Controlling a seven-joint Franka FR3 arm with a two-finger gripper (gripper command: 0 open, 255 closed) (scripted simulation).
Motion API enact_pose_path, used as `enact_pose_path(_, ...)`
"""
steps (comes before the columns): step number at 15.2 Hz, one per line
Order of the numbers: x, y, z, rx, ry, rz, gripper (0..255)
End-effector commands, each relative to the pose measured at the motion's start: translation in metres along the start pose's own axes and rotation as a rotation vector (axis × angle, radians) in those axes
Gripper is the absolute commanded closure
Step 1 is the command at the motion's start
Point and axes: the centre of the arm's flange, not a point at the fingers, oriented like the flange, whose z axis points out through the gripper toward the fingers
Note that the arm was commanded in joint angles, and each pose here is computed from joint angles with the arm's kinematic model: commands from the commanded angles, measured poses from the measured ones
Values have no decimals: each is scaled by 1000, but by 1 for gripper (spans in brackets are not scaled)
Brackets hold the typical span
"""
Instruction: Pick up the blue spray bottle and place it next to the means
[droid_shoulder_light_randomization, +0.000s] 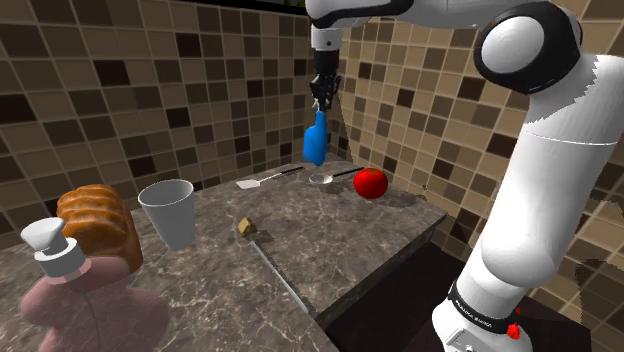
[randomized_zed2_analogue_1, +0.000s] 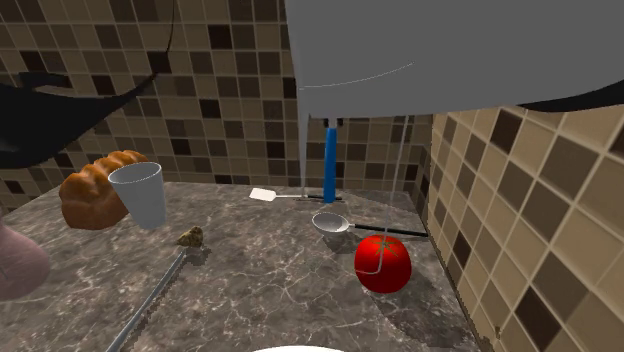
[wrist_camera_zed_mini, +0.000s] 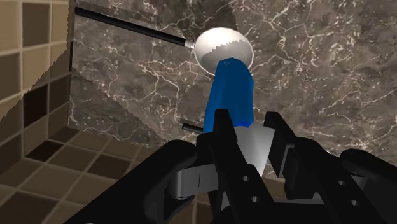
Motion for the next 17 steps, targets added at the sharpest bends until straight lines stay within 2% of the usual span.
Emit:
enact_pose_path(1, -7, -25, -1, 0, 0, 1, 255)
enact_pose_path(17, -65, -228, -13, 0, 0, 1, 255)
